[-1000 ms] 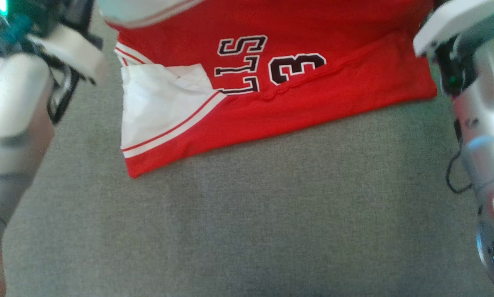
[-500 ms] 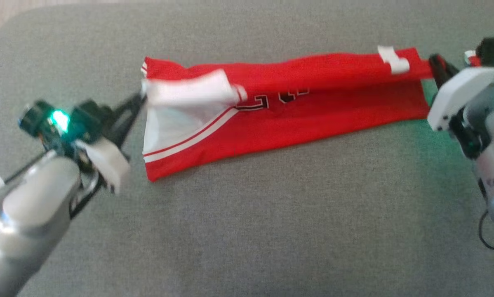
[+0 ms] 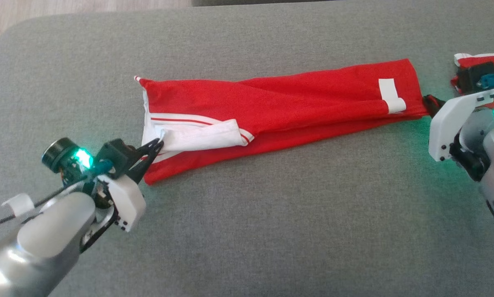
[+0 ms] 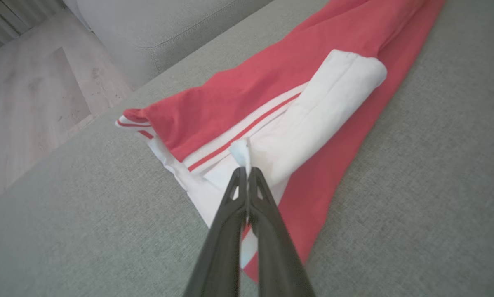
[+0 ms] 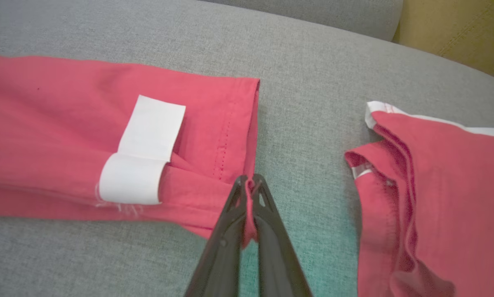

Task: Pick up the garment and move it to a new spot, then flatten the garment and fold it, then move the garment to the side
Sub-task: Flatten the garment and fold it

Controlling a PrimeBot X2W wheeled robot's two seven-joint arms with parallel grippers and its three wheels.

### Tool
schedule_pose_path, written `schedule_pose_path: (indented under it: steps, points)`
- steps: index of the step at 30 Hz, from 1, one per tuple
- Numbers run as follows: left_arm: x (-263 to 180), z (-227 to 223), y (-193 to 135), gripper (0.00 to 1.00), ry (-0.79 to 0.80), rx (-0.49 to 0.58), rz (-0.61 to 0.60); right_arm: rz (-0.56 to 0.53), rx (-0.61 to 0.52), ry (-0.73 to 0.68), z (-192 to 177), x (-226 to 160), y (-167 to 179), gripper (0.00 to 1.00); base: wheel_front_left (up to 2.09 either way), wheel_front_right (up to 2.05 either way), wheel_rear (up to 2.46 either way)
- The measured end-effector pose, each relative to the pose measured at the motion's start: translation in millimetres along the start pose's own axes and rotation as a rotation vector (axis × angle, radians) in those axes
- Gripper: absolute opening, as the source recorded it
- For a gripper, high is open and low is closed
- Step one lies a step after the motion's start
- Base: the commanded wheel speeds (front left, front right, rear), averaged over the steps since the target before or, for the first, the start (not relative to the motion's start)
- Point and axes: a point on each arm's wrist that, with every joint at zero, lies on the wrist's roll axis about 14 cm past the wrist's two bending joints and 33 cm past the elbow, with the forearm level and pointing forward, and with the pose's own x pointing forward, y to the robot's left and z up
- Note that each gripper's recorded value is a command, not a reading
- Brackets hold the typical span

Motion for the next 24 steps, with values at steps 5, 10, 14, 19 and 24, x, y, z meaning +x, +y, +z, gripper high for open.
schedule_pose_path:
  steps: [5,10,14,19,24]
  points:
    - [0,10,6,1.00,-0.059,0.074,0.067,0.002,0.045,-0.052,9,-6,-2,1.00,0.00,0.00,0.00]
    - [-3,41,20,1.00,-0.194,0.048,0.169,-0.020,0.162,-0.214,40,-20,-14,1.00,0.00,0.00,0.00]
    - [-22,95,47,1.00,-0.408,-0.094,0.349,0.003,0.289,-0.534,104,-50,-7,1.00,0.00,0.00,0.00]
    - [-56,134,54,1.00,-0.594,-0.236,0.463,0.021,0.270,-0.816,153,-89,9,1.00,0.00,0.00,0.00]
    - [-73,112,46,1.00,-0.618,-0.353,0.526,0.050,0.300,-0.811,123,-85,44,1.00,0.00,0.00,0.00]
